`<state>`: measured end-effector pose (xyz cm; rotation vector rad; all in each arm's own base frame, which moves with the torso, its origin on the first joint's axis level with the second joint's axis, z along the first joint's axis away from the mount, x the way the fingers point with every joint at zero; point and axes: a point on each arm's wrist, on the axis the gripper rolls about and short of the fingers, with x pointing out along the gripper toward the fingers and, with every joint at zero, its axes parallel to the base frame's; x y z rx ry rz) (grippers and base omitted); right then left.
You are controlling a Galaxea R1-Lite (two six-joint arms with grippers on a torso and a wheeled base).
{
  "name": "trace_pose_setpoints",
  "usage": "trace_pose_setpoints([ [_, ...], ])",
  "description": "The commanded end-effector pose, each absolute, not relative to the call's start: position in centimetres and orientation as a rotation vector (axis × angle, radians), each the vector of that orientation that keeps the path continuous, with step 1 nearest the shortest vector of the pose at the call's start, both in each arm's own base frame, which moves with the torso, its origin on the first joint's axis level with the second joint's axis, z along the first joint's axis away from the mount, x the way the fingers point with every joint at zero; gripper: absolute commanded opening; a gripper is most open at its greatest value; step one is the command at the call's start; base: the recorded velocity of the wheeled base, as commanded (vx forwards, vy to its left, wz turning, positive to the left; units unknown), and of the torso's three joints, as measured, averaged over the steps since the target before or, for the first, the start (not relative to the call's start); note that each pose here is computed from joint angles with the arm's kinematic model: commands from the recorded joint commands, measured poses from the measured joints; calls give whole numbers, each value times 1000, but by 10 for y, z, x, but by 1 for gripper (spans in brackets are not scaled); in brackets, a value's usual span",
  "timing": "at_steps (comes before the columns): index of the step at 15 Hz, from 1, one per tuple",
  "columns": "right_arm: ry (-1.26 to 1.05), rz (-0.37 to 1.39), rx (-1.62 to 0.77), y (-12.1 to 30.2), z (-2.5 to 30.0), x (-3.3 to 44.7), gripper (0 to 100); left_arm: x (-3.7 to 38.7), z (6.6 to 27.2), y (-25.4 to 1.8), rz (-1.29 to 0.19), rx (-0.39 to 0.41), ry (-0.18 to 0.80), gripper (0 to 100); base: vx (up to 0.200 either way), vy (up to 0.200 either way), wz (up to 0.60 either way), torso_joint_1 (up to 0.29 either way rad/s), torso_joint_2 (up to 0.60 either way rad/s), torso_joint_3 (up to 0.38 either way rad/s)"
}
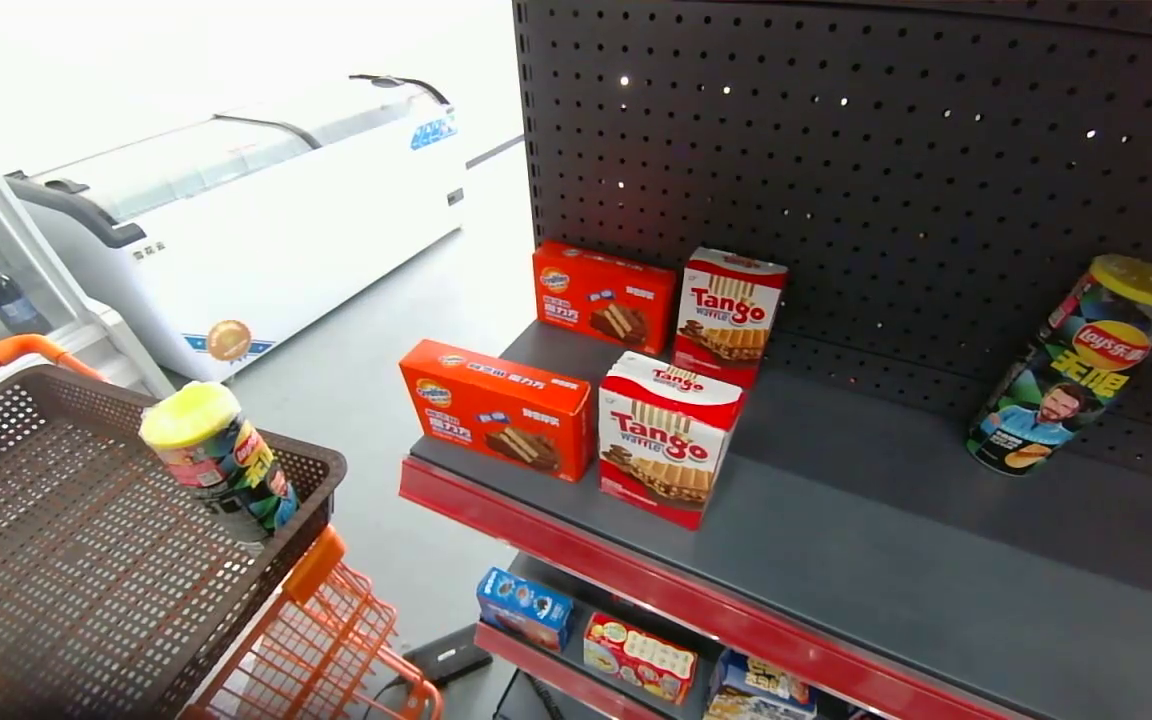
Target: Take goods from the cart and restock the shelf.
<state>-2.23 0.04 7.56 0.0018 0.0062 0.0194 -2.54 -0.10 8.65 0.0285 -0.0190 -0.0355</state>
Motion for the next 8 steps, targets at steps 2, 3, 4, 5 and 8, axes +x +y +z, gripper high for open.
trace_pose_setpoints([
  [2, 6, 20, 2, 0, 76, -22, 100, 26, 178, 0, -11, 15, 192, 100, 0, 0, 0, 0, 0, 0],
  [3, 6, 20, 2, 0, 76, -22, 100, 40, 193, 0, -18, -2, 190, 100, 0, 0, 0, 0, 0, 0],
  [4, 6, 20, 2, 0, 76, -22, 100, 57, 201, 1, -2, -20, 222, 100, 0, 0, 0, 0, 0, 0],
  [5, 6, 20, 2, 0, 76, -22, 100, 79, 201, 8, 63, -33, 264, 100, 0, 0, 0, 0, 0, 0],
  [8, 6, 18, 2, 0, 76, -22, 100, 133, 181, 33, 134, 28, 369, 100, 0, 0, 0, 0, 0, 0],
])
